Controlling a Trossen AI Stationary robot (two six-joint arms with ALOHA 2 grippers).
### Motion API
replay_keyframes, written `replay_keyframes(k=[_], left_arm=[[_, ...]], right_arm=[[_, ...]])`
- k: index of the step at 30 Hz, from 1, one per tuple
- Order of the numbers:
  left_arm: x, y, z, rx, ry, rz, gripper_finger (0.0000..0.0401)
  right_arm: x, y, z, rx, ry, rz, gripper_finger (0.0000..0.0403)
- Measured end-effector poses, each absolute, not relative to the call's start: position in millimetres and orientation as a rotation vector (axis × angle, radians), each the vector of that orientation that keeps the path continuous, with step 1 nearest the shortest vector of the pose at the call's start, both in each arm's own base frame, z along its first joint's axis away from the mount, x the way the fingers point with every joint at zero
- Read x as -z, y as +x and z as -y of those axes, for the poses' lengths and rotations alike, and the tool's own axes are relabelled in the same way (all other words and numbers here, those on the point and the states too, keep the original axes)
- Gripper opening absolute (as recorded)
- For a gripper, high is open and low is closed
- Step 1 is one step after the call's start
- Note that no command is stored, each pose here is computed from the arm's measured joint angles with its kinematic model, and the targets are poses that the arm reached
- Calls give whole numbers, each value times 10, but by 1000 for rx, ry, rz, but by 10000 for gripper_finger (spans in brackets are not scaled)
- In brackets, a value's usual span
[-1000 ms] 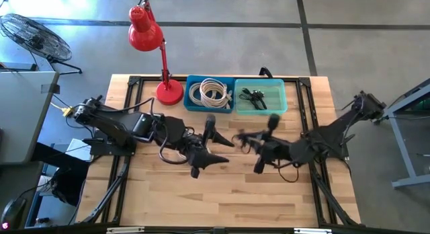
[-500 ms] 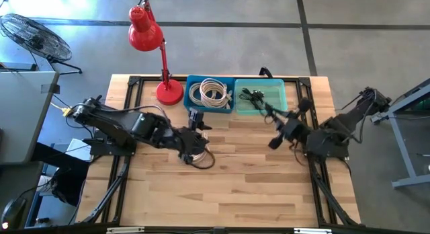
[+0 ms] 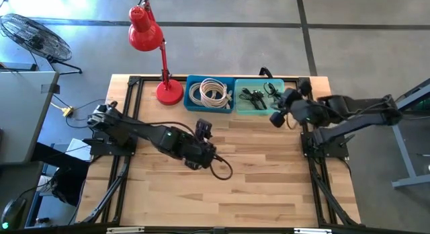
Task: Pick & Place USB Port
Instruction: Put the black charger cable into the green bin
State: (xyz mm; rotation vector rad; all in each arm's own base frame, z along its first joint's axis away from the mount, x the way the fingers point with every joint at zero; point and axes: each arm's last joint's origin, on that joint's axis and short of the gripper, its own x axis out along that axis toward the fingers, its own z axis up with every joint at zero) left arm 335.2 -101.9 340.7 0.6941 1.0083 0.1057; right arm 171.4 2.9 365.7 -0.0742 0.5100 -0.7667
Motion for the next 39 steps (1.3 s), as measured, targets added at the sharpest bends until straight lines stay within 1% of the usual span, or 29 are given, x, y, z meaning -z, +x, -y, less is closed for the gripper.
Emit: replay_keyframes(k=[8,14,18,24,31,39], left_arm=[[-3210,3478,1069,-77,703,-1061,230],[-3172,3505,1080,-74,701,-1067,230],[-3175,3505,1080,-83,687,-1063,230],[-3177,3506,1077,-94,688,-1061,230],[-3184,3520,1082,-99,682,-1044,230],[-3188,3527,1084,-100,678,-1036,230]], right_arm=[[-3380,1889,309,762,80,-720,19],[-3038,2019,573,743,138,-822,19],[-2821,2058,759,709,185,-818,19],[-2622,2003,1008,696,254,-771,19],[-2497,1827,1320,781,353,-767,19],[-2203,1784,1597,767,520,-889,19]])
